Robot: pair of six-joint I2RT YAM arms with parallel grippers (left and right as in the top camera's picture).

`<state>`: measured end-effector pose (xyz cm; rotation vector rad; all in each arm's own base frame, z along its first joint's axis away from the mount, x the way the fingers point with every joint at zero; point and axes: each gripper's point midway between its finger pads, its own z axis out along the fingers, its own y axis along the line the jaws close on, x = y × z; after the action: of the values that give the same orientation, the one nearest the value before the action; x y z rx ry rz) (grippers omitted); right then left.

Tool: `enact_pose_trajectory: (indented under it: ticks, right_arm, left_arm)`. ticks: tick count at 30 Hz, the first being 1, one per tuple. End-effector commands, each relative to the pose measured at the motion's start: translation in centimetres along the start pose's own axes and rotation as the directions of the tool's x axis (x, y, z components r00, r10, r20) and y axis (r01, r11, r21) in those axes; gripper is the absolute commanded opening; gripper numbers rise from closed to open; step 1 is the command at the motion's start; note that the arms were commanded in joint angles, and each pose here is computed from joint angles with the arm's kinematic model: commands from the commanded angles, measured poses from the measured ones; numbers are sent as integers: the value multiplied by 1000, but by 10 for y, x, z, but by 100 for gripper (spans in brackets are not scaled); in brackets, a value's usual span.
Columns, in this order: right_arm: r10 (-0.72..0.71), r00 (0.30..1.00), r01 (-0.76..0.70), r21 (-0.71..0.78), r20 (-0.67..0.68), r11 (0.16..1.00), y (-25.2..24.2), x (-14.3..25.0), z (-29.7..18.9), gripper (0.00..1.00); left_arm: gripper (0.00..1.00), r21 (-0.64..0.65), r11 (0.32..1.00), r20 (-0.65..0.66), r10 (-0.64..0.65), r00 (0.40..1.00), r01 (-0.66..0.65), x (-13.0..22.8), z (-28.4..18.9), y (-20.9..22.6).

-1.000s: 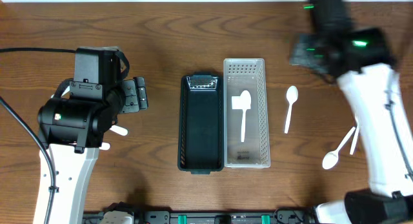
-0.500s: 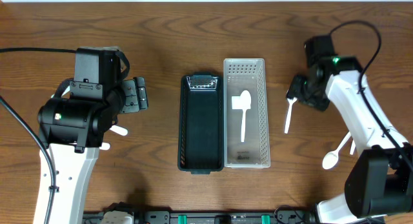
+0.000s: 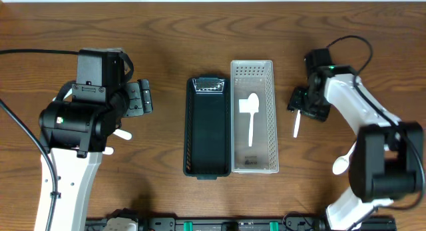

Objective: Pack container

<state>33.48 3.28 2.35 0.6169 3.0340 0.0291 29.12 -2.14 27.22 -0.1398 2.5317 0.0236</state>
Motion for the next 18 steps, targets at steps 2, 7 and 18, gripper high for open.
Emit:
enact_pose_trajectory:
  ticks: [2,7,18]
  right_arm:
    - [-6,1000,6,3,-14,1000,0,-3,13,64]
    - [-5,1000,5,5,-16,1000,0,-5,19,63]
    - [9,996,-5,42,-90,999,-8,4,42,54]
  left_arm:
    - [86,-13,1000,-6,-8,1000,7,1,2,3]
    - [86,-13,1000,-6,-8,1000,7,1,2,3]
    - [86,-13,1000,-7,-7,1000,7,1,2,3]
